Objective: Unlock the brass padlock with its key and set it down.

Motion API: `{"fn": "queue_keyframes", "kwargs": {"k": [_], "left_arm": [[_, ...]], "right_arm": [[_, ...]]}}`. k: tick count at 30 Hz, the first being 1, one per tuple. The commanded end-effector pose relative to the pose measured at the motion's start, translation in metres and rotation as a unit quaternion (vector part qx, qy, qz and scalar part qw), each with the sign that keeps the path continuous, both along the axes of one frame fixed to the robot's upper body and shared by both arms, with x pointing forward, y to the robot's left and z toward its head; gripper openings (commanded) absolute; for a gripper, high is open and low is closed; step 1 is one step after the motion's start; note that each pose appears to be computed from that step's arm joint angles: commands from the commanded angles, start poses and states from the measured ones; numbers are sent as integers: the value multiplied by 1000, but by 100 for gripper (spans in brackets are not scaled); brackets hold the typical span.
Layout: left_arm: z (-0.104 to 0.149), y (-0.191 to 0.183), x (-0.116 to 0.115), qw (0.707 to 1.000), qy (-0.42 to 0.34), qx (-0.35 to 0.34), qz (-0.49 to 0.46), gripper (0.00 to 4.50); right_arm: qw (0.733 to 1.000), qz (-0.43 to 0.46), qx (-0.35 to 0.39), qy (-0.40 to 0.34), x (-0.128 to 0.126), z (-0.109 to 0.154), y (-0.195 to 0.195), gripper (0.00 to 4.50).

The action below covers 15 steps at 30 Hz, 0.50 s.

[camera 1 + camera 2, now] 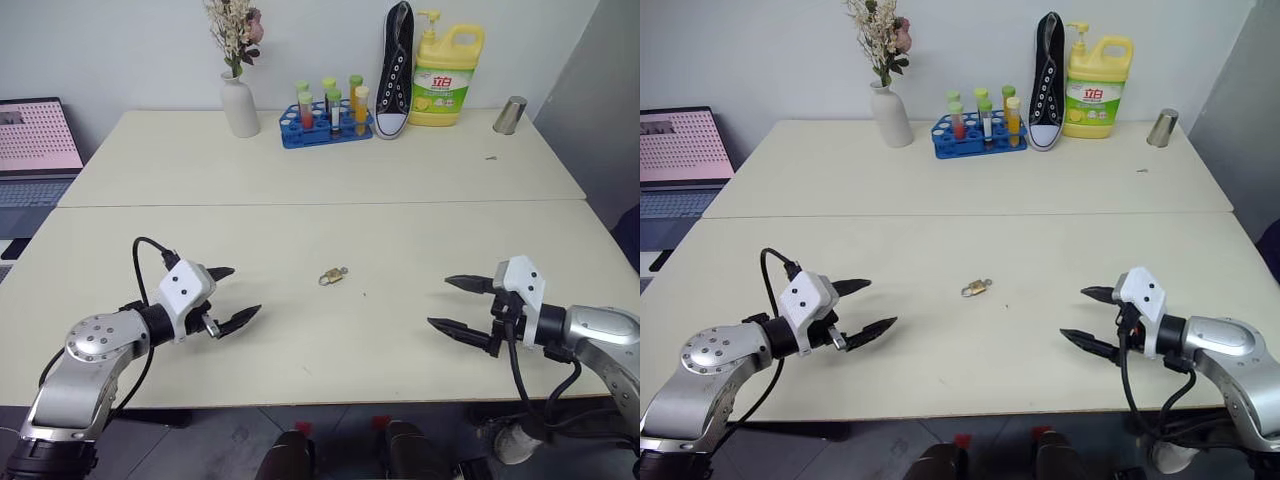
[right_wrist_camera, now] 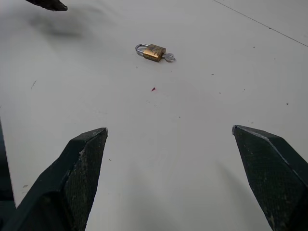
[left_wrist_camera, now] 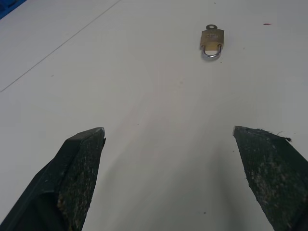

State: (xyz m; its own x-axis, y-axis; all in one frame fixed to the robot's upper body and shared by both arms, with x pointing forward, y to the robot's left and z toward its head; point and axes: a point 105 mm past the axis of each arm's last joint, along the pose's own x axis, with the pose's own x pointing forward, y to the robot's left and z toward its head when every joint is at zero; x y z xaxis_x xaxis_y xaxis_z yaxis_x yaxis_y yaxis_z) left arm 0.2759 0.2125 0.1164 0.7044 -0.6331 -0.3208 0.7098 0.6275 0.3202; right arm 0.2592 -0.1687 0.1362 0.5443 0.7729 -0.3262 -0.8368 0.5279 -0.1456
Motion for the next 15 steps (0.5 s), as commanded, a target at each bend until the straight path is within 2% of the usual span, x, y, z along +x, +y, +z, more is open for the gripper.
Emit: {"fn": "queue_keyframes", "kwargs": {"k": [1,7,15], "left_arm": [[14,-5,-2,1000,-25,-9,-12,450],[16,-8,1,1000,-28,-15,-1,450],[15,-17,2,999,-31,-8,-26,450]], "right_arm": [[1000,8,-2,-21,3,8,4,436],[999,2,-26,-27,6,1,2,436],[997,-30,-7,-64,16,11,3,436]]}}
